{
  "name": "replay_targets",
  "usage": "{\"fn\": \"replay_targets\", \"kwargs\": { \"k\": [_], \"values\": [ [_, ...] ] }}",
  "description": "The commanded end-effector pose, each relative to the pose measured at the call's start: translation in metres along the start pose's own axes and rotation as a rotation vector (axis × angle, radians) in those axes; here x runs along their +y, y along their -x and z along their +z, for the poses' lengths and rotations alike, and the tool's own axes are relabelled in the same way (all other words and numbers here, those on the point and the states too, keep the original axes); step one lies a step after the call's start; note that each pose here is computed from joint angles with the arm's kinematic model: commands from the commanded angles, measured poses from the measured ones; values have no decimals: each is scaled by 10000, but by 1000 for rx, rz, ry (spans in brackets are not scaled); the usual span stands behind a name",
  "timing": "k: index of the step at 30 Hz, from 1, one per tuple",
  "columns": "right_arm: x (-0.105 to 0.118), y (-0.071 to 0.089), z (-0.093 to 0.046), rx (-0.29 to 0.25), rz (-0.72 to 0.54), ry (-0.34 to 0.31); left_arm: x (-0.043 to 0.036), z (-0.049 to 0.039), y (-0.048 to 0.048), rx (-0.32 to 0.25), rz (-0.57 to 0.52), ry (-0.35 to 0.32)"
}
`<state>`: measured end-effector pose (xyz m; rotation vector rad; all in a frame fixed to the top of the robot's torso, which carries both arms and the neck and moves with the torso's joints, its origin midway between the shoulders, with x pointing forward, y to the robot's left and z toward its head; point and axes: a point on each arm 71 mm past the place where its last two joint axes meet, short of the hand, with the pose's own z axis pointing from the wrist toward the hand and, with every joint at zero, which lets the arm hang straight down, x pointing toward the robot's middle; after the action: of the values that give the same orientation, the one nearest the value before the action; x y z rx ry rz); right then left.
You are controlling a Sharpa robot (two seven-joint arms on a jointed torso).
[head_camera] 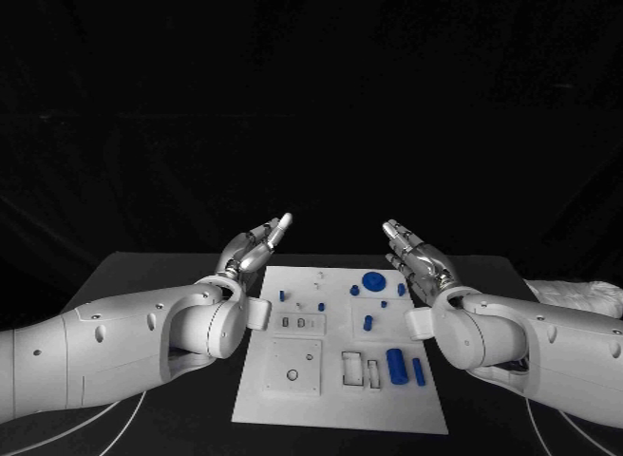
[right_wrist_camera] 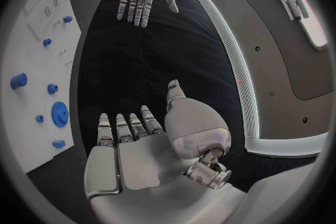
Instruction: Assemble the parts on the task board
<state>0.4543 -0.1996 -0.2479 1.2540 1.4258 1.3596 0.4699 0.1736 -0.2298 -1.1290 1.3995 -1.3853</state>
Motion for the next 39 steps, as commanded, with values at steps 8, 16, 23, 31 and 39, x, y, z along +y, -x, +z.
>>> {"fn": "replay_targets", "kwargs": {
  "k": [8,16,23,31,39],
  "values": [
    [-54,-77,-44,244,191,-67,-39,18,-78,101,-95,-24],
    [7,44,-140,345,87,-23,-66,-13,36,153,-78,-57],
    [99,83,-190,382,20,20,-79,-41,67,197,-47,-67],
    [428,176,-171,397,-199,84,-99,-103,110,263,15,-68],
    [800,159,-70,442,-734,101,-232,-178,196,292,122,-95]
  ]
}}
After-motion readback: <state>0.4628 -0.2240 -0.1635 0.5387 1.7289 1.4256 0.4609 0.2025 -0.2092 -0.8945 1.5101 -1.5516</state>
